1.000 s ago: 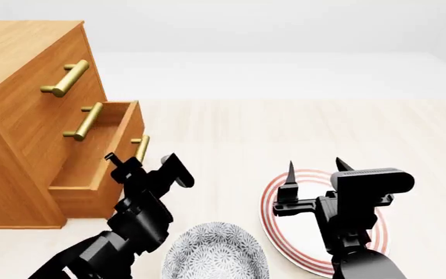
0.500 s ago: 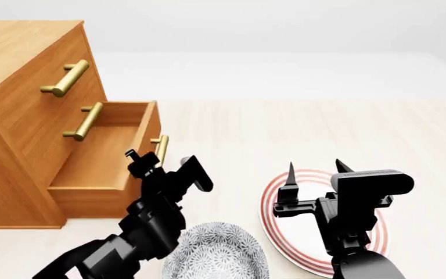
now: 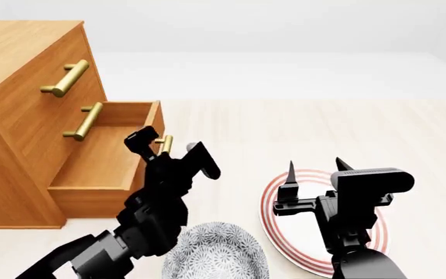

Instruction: Open the bottom drawer of the cabinet.

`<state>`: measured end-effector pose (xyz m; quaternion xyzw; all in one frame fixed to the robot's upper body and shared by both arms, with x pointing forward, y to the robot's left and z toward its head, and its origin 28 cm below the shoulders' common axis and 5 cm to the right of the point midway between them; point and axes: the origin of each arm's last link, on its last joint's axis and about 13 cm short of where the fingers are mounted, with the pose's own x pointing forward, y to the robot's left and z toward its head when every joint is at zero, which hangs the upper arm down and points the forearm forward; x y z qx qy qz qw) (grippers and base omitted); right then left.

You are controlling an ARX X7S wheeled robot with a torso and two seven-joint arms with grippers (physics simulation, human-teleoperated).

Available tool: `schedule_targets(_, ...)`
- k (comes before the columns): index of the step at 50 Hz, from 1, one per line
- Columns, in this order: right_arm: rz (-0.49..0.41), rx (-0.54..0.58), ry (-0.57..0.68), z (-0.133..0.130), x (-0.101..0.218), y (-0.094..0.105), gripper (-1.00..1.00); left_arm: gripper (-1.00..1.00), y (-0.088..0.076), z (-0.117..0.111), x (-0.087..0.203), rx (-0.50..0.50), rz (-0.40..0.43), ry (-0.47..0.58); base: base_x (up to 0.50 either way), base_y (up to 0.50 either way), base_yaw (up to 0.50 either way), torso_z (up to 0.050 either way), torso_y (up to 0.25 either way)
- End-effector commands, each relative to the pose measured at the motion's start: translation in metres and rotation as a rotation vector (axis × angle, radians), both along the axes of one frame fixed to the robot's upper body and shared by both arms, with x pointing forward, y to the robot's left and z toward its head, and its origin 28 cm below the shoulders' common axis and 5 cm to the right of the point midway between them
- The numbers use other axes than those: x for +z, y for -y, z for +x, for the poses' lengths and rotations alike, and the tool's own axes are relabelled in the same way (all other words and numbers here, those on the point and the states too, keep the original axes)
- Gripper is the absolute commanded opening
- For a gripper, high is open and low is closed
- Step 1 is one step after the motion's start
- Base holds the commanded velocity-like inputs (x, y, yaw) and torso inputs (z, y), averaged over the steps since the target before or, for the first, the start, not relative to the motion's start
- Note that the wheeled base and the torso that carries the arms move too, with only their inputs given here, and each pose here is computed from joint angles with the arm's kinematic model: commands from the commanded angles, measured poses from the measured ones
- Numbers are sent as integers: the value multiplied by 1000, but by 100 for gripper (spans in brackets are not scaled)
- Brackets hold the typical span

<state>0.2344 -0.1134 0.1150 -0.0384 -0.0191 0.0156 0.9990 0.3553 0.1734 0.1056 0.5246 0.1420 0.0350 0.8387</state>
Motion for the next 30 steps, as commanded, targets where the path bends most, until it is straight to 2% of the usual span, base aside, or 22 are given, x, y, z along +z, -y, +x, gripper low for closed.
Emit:
schedule_targets(1, 1, -1, 0, 0, 0, 0, 100, 100, -1, 8, 36, 10, -160, 118, 0, 0, 0, 0, 0)
schedule_targets(4, 1, 0, 0, 0, -1, 0, 100, 100, -5, 13, 46, 46, -205, 159, 0, 0, 0, 0, 0)
schedule_targets(8, 2, 1, 0, 0, -1, -1, 100, 100, -9, 21, 50, 112, -263, 147, 0, 0, 0, 0, 0)
schedule_targets(11, 3, 1, -2, 1, -2, -1, 100, 100, -11, 26, 49, 147, -352, 86, 0, 0, 0, 0, 0)
schedule_targets(12, 2, 3, -1, 0, -1, -1, 100, 100, -13, 30, 49, 170, -410, 53, 0, 0, 0, 0, 0)
schedule_targets(16, 3, 2, -2, 0, -1, -1, 100, 100, -15, 36, 47, 221, -510, -22, 0, 0, 0, 0, 0)
schedule_targets(18, 3, 2, -2, 0, -2, -1, 100, 100, -18, 40, 49, 246, -612, -100, 0, 0, 0, 0, 0)
schedule_targets(27, 4, 2, -3, 0, -2, -1, 100, 100, -26, 48, 54, 316, -789, -265, 0, 0, 0, 0, 0)
schedule_targets(30, 4, 3, -2, 0, -1, -1, 100, 100, -27, 49, 56, 341, -829, -283, 0, 0, 0, 0, 0)
